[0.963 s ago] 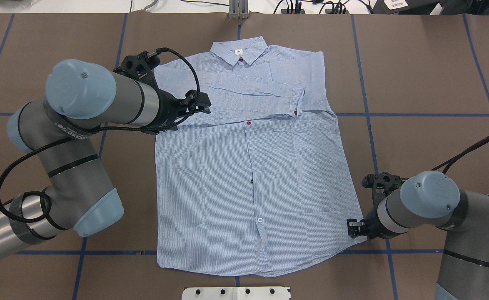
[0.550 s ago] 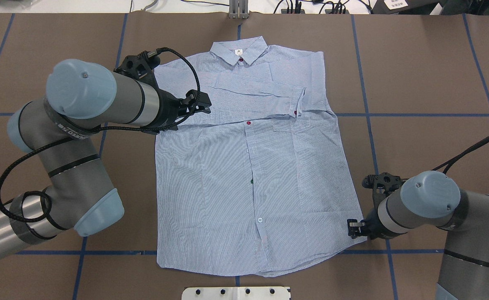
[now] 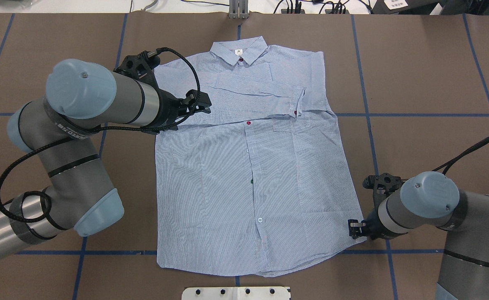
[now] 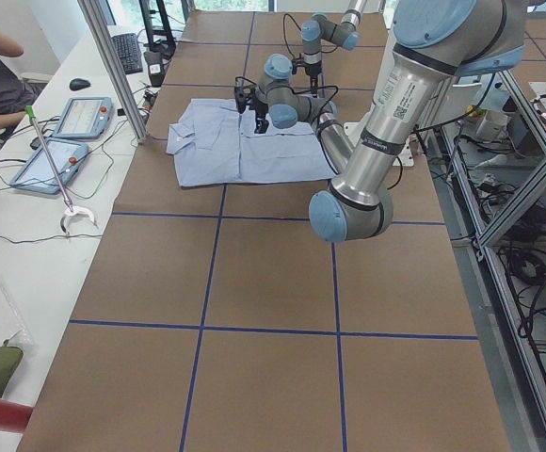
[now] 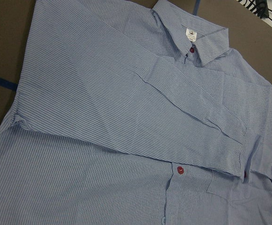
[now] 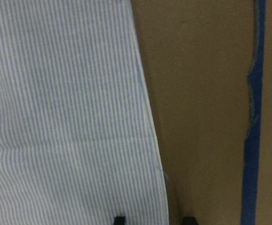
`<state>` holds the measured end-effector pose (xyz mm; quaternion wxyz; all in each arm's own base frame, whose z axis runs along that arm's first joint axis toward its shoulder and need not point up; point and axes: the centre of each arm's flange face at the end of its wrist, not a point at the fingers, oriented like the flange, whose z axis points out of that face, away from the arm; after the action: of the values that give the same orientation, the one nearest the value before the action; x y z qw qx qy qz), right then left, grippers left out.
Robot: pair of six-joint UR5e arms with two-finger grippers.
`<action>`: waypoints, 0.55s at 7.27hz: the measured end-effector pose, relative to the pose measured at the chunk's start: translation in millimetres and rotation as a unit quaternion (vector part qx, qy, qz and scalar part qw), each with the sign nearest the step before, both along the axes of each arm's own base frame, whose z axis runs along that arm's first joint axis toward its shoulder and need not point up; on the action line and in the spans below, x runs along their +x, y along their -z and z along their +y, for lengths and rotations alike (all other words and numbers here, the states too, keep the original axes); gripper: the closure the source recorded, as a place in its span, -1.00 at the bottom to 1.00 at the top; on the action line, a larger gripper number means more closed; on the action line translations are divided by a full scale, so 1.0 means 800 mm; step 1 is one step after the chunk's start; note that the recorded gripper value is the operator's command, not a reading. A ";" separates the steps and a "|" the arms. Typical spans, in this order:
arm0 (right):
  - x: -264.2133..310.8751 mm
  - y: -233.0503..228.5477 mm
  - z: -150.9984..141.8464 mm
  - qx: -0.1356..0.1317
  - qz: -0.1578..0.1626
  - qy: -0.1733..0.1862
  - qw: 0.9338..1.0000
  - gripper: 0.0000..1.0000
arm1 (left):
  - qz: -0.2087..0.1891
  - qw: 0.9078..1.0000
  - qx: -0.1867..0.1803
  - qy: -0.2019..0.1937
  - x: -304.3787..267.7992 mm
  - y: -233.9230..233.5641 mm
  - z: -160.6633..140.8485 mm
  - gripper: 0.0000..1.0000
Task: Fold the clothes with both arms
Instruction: 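Position the right gripper at the hem corner nearest it, left gripper holding still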
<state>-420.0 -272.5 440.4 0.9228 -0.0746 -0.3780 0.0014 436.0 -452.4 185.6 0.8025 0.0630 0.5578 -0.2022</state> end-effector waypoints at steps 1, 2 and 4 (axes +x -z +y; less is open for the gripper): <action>0.000 0.001 0.000 0.000 -0.001 0.001 1.000 0.59 | 0.000 1.000 0.000 0.000 0.000 0.000 0.000 -1.00; 0.001 0.002 0.000 -0.001 -0.002 0.001 1.000 0.76 | 0.000 1.000 0.000 0.000 0.000 0.001 0.000 -1.00; 0.002 0.008 -0.001 0.001 -0.007 0.000 1.000 0.88 | 0.000 1.000 0.000 0.000 0.000 0.000 0.000 -1.00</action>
<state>-418.5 -273.2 433.7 0.9203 -0.0737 -0.3842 0.0006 436.1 -452.4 185.3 0.8026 0.0629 0.5577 -0.2023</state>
